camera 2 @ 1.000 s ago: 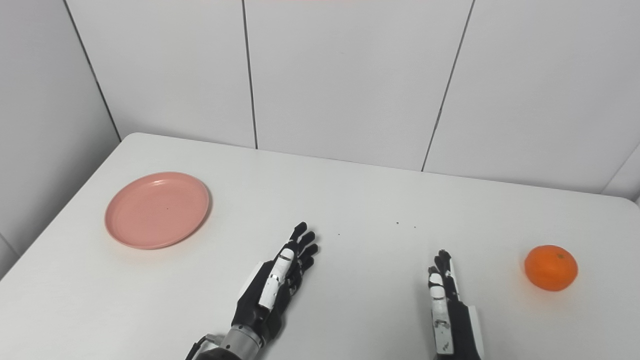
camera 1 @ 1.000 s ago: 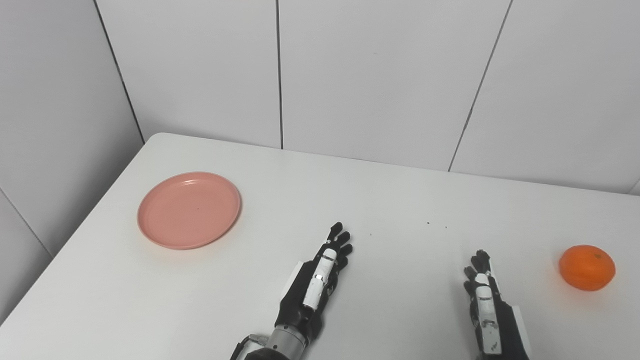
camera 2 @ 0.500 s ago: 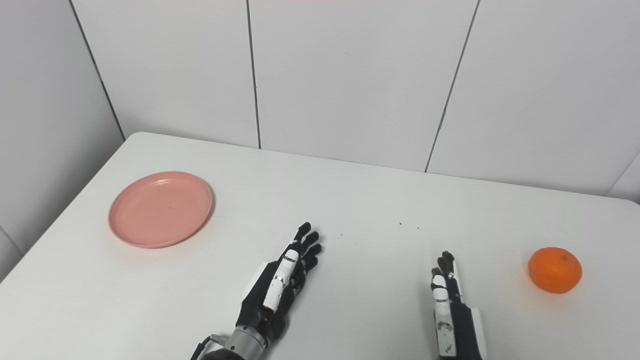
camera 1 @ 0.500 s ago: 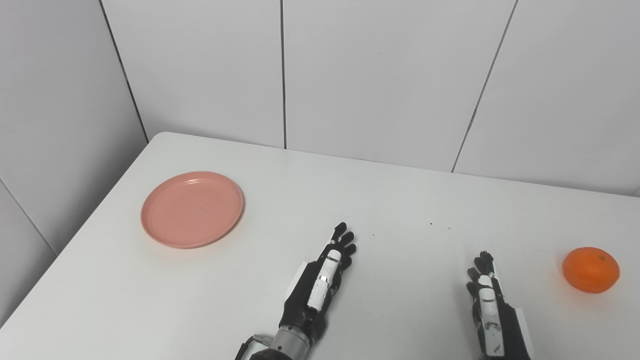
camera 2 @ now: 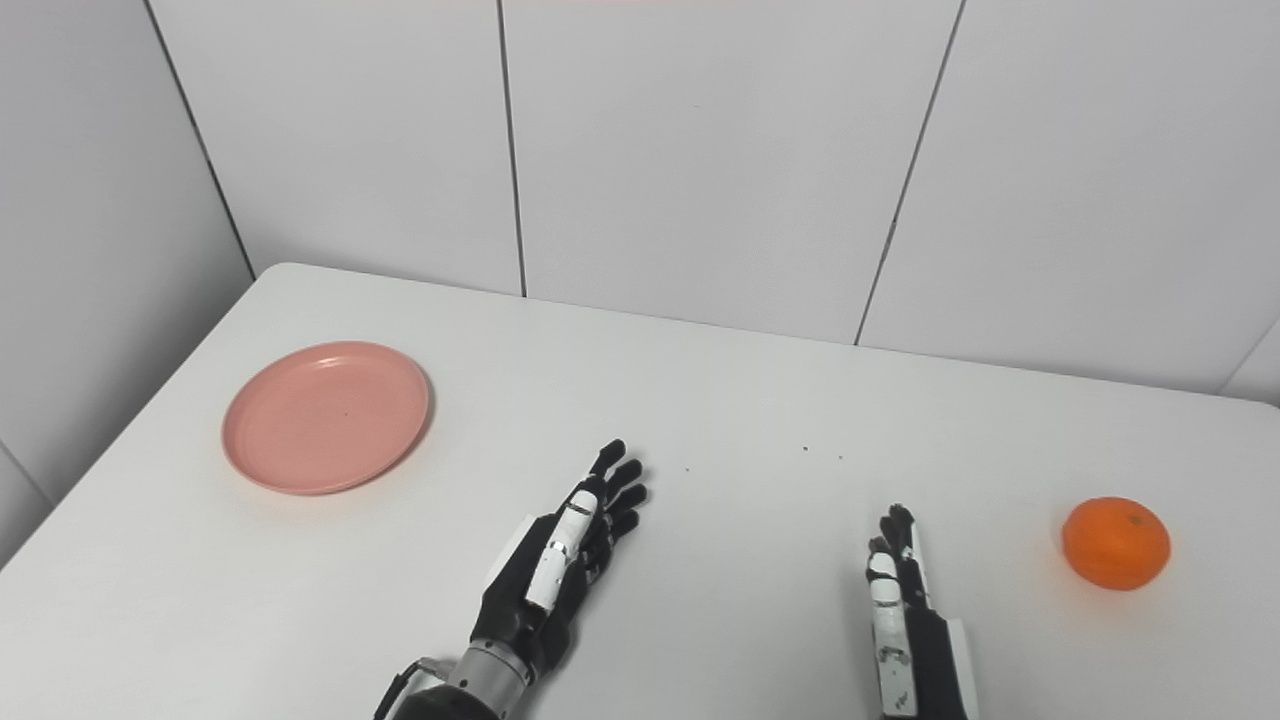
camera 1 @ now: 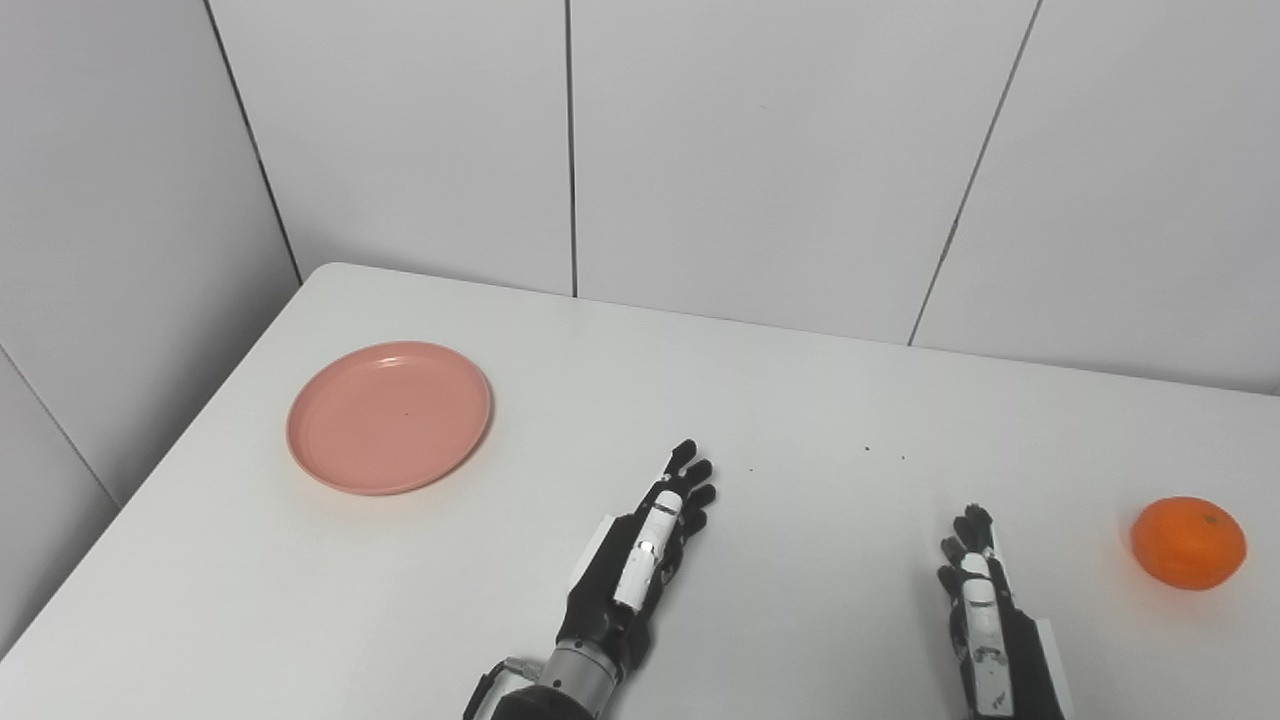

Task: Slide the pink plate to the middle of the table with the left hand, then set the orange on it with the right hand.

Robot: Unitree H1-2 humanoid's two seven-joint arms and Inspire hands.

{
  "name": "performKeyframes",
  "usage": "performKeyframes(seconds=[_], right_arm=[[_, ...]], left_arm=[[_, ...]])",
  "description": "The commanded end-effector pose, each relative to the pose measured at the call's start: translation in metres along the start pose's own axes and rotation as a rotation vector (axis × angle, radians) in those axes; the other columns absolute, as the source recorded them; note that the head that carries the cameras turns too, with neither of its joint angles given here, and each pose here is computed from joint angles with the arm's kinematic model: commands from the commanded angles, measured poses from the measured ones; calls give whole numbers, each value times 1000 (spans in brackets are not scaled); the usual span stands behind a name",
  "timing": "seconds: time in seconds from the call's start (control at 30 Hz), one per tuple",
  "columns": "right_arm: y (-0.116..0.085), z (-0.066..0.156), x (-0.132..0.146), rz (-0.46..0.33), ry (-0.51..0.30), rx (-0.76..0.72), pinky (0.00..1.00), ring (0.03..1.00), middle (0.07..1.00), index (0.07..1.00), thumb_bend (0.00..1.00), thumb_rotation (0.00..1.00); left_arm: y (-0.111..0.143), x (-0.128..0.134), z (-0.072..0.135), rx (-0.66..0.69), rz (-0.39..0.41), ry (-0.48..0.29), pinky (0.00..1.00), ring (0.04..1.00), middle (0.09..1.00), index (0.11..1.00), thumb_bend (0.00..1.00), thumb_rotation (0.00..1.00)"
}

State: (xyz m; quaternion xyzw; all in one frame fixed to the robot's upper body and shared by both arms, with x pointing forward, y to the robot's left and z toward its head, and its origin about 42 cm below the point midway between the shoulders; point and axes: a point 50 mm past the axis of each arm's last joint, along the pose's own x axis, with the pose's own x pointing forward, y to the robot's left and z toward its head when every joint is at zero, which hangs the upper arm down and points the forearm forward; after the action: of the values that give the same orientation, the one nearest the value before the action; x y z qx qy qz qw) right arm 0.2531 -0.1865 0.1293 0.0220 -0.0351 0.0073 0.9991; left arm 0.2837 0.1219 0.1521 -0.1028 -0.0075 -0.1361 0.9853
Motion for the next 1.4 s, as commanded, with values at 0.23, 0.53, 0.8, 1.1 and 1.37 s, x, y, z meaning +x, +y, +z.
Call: performKeyframes(seconds=[0.23,0.53,0.8,1.1,1.37], right_arm=[[1,8,3,6,-54,6,1000,995,1000,1000,207,1000],[-1,8,4,1,-50,3,1000,991,998,998,205,1000],[-3,6,4,4,-49,2,1000,982,990,992,216,1000],[-6,4,4,15,-49,8,1000,993,1000,1000,197,1000],[-6,5,3,13,-49,10,1000,994,1000,1000,196,1000]], left_arm=[[5,15,54,49,-63,-119,964,946,959,948,430,1000],[14,25,88,55,-81,-175,936,928,945,936,433,1000],[35,38,127,70,-37,-231,942,940,955,946,410,1000],[78,46,161,103,56,-298,947,941,948,937,375,1000],[117,50,190,126,117,-337,921,927,940,927,383,1000]])
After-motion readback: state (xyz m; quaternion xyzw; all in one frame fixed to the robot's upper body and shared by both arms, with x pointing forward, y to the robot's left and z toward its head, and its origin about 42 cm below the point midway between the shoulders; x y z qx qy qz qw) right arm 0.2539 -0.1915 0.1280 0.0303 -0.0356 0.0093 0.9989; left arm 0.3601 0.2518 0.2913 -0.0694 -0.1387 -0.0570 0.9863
